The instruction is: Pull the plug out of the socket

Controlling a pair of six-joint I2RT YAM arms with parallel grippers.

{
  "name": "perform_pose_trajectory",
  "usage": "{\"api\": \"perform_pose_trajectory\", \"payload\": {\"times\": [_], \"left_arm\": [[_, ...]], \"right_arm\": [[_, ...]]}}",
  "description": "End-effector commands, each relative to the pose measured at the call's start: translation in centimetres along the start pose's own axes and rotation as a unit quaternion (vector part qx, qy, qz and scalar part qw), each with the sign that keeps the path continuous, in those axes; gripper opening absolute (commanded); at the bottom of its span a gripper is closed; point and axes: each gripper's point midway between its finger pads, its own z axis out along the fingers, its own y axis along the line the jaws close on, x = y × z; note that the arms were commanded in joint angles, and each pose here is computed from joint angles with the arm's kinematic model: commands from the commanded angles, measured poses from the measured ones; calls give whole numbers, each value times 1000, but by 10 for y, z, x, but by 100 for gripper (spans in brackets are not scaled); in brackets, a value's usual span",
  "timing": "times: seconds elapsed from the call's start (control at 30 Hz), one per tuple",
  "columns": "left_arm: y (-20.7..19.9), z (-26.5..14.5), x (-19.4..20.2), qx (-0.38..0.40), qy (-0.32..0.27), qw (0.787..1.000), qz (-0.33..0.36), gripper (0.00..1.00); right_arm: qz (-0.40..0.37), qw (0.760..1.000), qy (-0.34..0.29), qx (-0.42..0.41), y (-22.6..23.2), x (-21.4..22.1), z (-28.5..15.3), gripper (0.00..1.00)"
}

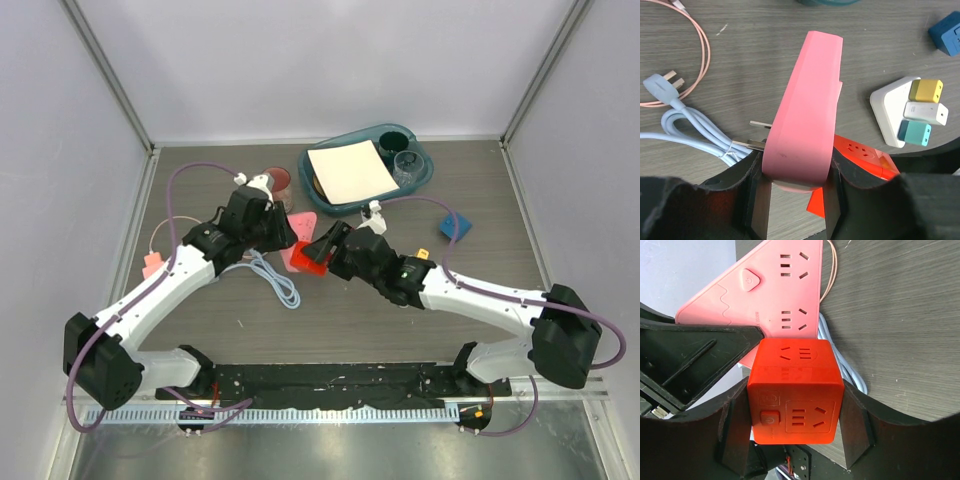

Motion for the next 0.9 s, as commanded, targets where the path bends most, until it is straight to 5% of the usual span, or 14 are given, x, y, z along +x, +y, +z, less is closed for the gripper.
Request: {"api": "perform_pose_trajectory", "payload": {"times": [0.0,0.2,0.37,0.63,0.87], "left_arm": [[27,-2,4,-64,8,997,47,0],[28,-2,4,-65,6,997,48,0],[26,3,7,-61,15,997,48,0],[17,4,8,-35,15,998,45,0],[-12,0,17,55,34,997,46,0]], "right_arm": [[-49,997,-42,-36,48,-32,-8,1],[-43,995,-38,-83,48,-46,-18,1],[-6,988,25,-152,41,-46,-32,1],[-25,991,21,-132,30,-51,-37,1],[-80,988,-130,-3,-21,-150,-61,1]]}}
